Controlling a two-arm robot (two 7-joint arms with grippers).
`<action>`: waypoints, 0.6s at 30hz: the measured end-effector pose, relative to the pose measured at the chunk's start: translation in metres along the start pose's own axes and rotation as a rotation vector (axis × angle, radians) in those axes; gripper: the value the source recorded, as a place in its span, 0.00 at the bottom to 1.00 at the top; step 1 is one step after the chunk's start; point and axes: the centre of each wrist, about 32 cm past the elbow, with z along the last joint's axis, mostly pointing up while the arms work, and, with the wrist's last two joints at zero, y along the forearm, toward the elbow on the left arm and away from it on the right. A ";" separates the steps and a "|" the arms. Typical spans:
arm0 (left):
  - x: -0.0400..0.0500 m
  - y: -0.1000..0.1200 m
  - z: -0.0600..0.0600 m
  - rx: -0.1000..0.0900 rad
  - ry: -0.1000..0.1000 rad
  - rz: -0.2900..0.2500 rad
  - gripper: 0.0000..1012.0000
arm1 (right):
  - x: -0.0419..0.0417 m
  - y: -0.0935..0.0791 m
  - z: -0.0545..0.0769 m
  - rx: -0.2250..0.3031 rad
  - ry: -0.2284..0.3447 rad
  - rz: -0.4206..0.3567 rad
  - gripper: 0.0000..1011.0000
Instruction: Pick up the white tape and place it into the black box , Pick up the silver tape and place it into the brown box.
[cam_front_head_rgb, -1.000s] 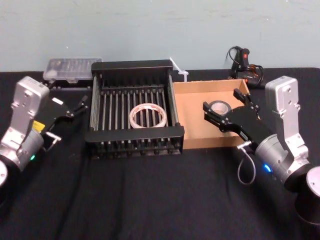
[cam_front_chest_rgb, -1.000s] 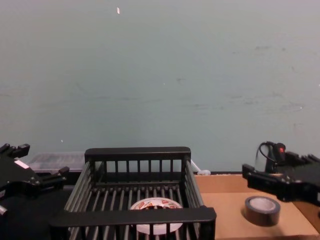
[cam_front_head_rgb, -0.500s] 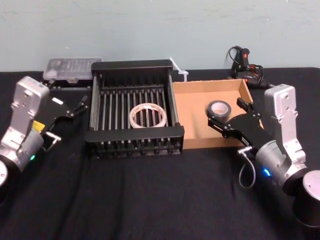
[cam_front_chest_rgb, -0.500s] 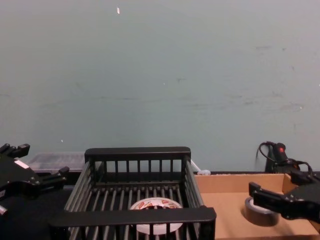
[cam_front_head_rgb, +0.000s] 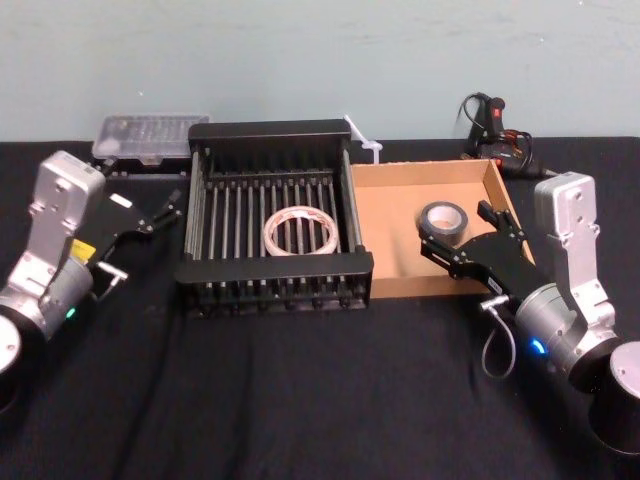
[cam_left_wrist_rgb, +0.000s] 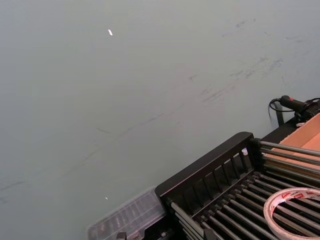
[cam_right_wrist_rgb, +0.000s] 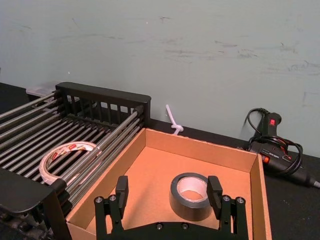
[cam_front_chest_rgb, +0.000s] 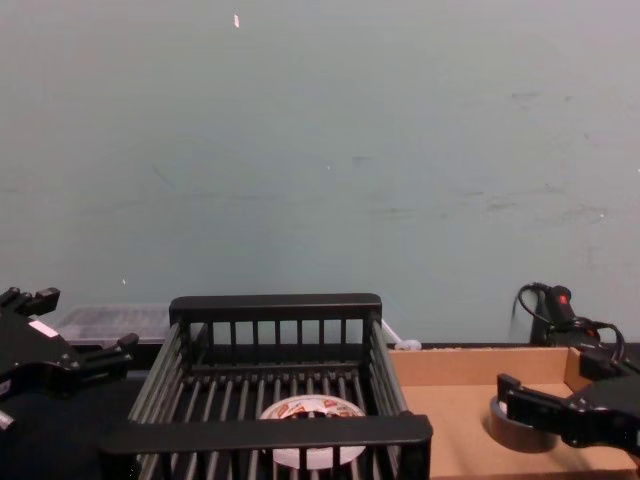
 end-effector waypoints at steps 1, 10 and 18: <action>0.0000 0.000 0.000 0.000 0.000 0.000 0.99 | -0.0001 0.000 0.000 0.000 0.000 0.000 0.99; 0.0000 0.000 0.000 0.000 0.000 0.000 0.99 | -0.0005 0.000 0.001 0.001 0.000 -0.001 0.99; 0.0000 0.000 0.000 0.000 0.000 0.000 0.99 | -0.0007 0.000 0.001 0.001 -0.001 -0.002 0.99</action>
